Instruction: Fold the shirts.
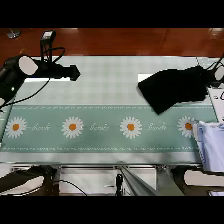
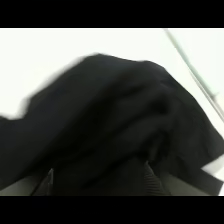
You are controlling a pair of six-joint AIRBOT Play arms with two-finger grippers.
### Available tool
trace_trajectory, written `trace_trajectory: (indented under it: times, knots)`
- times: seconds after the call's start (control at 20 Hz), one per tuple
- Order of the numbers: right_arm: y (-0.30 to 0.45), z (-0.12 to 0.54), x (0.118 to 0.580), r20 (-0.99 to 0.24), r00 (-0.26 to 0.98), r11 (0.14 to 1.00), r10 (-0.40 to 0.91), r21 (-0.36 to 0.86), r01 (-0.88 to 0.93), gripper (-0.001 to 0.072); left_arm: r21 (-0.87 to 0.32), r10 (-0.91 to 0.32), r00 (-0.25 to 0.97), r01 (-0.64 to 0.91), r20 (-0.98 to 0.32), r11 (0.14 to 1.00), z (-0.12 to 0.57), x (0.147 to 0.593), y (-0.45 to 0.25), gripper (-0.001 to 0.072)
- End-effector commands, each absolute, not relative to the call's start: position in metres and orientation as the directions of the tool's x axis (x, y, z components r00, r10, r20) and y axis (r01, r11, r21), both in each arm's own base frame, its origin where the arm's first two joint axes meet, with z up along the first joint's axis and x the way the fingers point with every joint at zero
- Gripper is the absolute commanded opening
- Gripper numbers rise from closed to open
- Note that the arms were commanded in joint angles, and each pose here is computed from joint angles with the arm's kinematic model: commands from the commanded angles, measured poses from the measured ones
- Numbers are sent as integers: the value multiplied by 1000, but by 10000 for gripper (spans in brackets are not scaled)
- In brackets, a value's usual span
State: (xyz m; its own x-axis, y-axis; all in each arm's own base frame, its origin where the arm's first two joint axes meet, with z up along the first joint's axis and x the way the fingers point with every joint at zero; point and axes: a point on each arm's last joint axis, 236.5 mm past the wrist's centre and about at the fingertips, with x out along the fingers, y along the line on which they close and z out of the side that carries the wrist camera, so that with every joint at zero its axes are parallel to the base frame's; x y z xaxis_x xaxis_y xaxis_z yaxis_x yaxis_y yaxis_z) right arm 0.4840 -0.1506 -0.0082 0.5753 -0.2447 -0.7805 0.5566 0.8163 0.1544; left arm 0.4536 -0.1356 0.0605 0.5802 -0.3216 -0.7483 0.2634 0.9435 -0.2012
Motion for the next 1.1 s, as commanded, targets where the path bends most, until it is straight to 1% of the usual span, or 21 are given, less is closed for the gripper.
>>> trace_trajectory:
  times: [0.0,0.1,0.2,0.25,0.3,0.35,0.4,0.45,0.5,0.6,0.65,0.75,0.8,0.9,1.05]
  knots:
    - [-169,-58,479,-833,530,772,-161,228,593,622,-204,-320,556,262,-767,943,53,450,-135,702]
    - [-145,-82,486,-863,501,821,-64,240,519,622,-209,-321,525,262,-788,942,45,445,-136,702]
    - [-124,-95,485,-902,431,849,8,234,474,619,-216,-321,488,261,-811,941,38,438,-136,702]
    - [-114,-99,481,-922,385,858,38,228,461,528,-218,-322,474,262,-820,940,36,434,-136,702]
    - [-105,-96,479,-932,356,868,72,235,437,220,-220,-322,460,263,-827,939,34,431,-137,702]
    - [-94,-82,484,-926,360,897,116,254,362,25,-220,-322,449,265,-834,939,36,429,-136,702]
    - [-85,-53,495,-905,393,918,161,284,277,22,-219,-319,445,262,-837,940,43,429,-131,702]
    - [-80,-16,508,-874,451,923,179,308,231,22,-222,-318,445,256,-837,941,55,431,-125,702]
    - [-79,33,522,-826,536,926,174,322,195,22,-225,-318,443,249,-838,942,71,432,-117,702]
    - [-70,141,538,-677,717,930,167,349,113,22,-231,-318,431,242,-845,942,100,424,-103,702]
    - [-63,192,536,-593,788,933,163,353,73,22,-260,-341,420,239,-841,936,111,415,-102,702]
    - [-46,289,517,-418,897,949,145,316,-6,21,-353,-445,361,292,-820,889,123,384,-115,702]
    - [-38,329,503,-343,929,956,140,292,-36,21,-390,-488,336,319,-805,864,124,369,-121,702]
    - [-13,395,468,-217,963,962,163,252,-106,22,-443,-539,326,326,-776,835,121,343,-128,702]
    - [32,465,409,-68,969,958,236,186,-220,21,-463,-559,349,325,-752,825,111,311,-132,702]
